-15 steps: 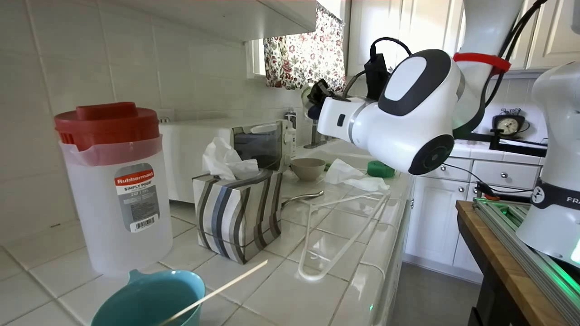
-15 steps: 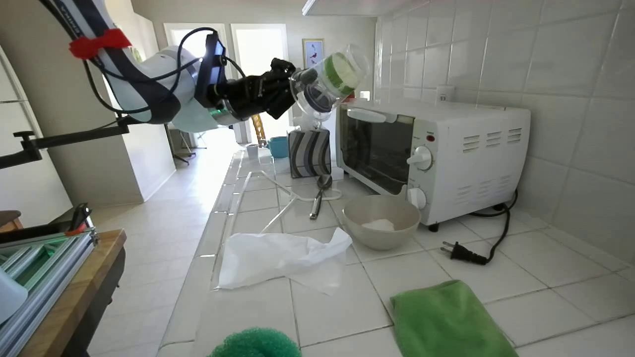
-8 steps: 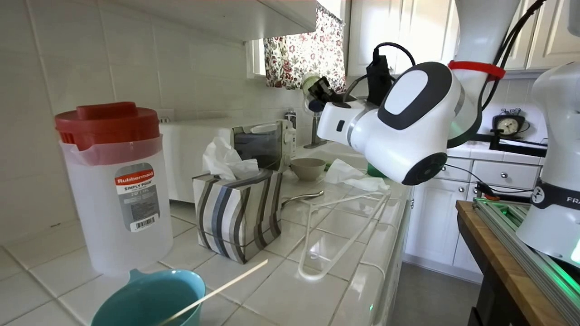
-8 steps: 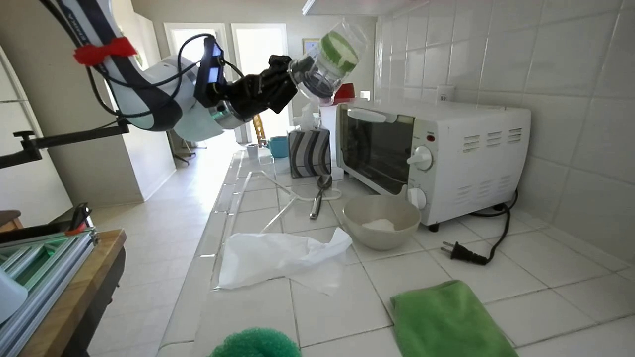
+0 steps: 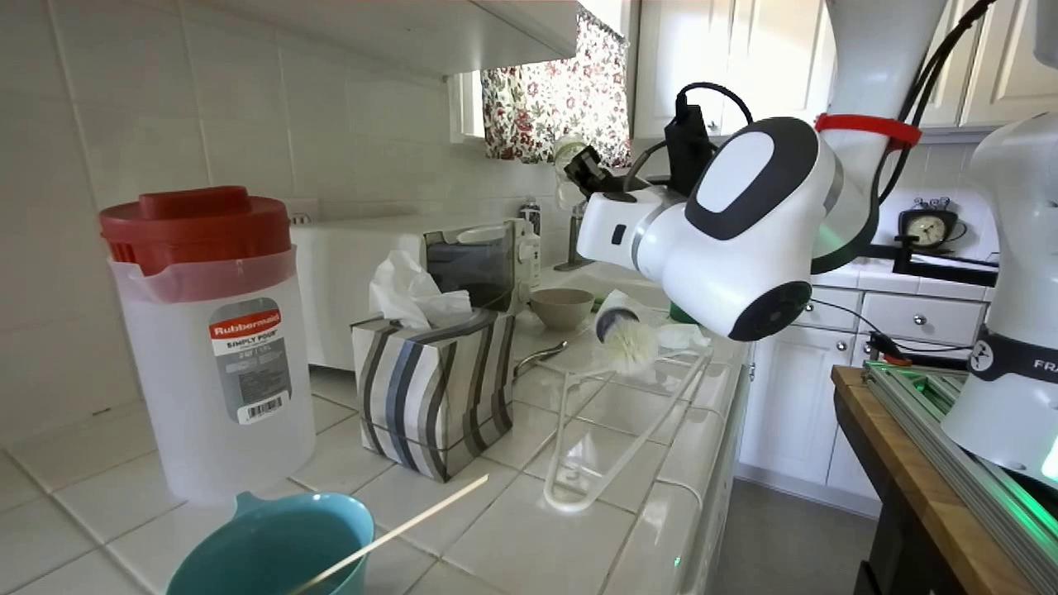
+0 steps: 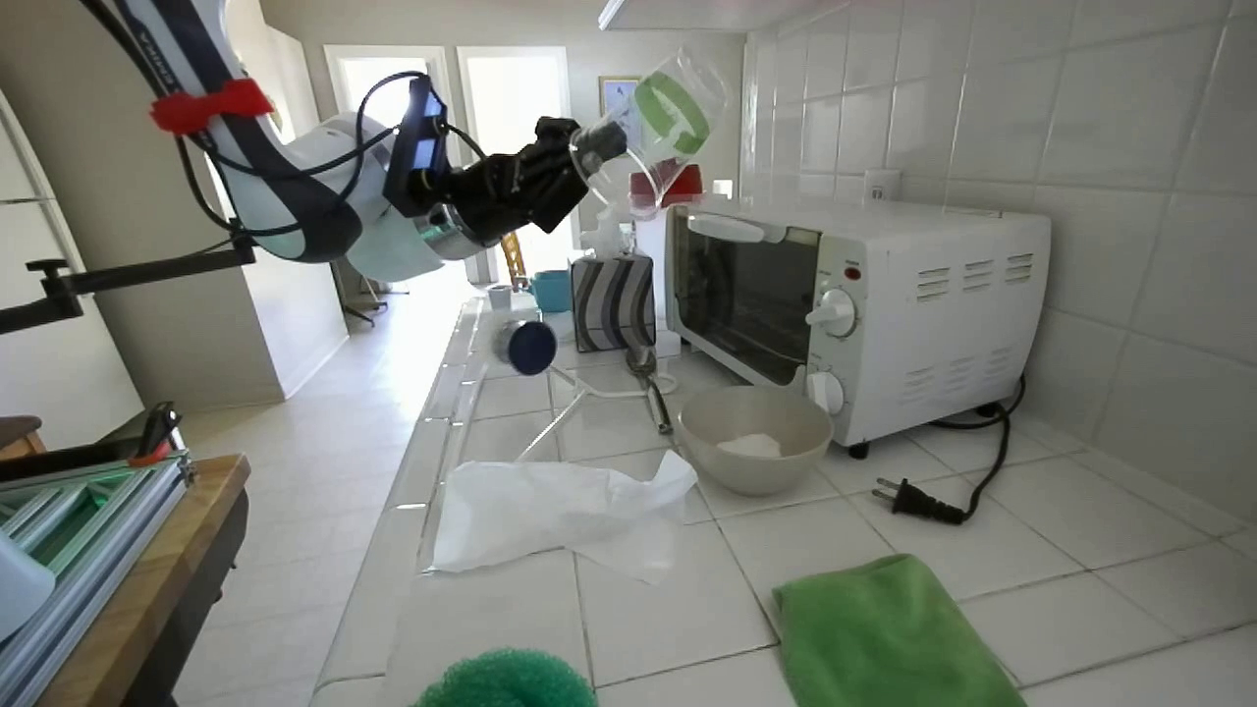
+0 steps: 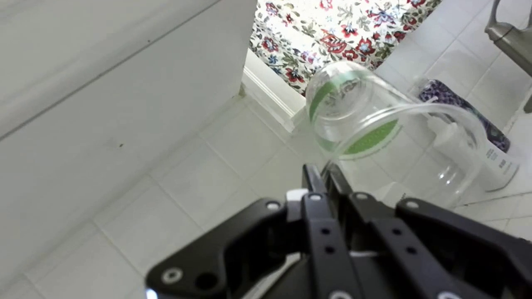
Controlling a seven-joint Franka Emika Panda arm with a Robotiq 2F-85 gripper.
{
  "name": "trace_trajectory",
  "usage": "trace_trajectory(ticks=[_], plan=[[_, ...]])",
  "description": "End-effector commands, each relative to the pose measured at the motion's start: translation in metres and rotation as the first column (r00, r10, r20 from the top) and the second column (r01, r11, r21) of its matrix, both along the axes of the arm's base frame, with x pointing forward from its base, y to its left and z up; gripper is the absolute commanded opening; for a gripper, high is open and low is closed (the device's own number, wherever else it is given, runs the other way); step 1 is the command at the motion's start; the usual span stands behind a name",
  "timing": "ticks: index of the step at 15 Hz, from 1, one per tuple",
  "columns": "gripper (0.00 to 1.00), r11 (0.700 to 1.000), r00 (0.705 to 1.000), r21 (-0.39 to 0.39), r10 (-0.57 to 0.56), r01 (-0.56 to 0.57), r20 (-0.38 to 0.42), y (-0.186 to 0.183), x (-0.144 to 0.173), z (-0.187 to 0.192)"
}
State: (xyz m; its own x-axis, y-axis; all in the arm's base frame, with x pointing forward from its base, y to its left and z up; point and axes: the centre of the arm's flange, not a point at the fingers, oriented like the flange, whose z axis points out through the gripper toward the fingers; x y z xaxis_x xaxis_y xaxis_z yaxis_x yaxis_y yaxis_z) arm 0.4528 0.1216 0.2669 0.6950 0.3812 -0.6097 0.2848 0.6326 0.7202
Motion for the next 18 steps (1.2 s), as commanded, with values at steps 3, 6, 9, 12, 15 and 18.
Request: trace_trajectory(ticks=[3,6,9,12,15,18], plan=[[0.32,0.990,0.996,0.127,-0.056,0.065,-0.070,0.000,0.006,0.012],[0.14,0.970,0.993,0.220,-0.082,0.099,-0.086,-0.002,0.010,0.021],[0.02,0.951,0.990,0.277,-0.120,0.138,-0.078,-0.007,0.014,0.033],[0.00,0.936,0.986,0.312,-0.148,0.164,-0.074,-0.011,0.015,0.040],[0.11,0.926,0.983,0.331,-0.167,0.182,-0.076,-0.014,0.015,0.042],[0.40,0.920,0.980,0.339,-0.182,0.198,-0.078,-0.017,0.015,0.043]])
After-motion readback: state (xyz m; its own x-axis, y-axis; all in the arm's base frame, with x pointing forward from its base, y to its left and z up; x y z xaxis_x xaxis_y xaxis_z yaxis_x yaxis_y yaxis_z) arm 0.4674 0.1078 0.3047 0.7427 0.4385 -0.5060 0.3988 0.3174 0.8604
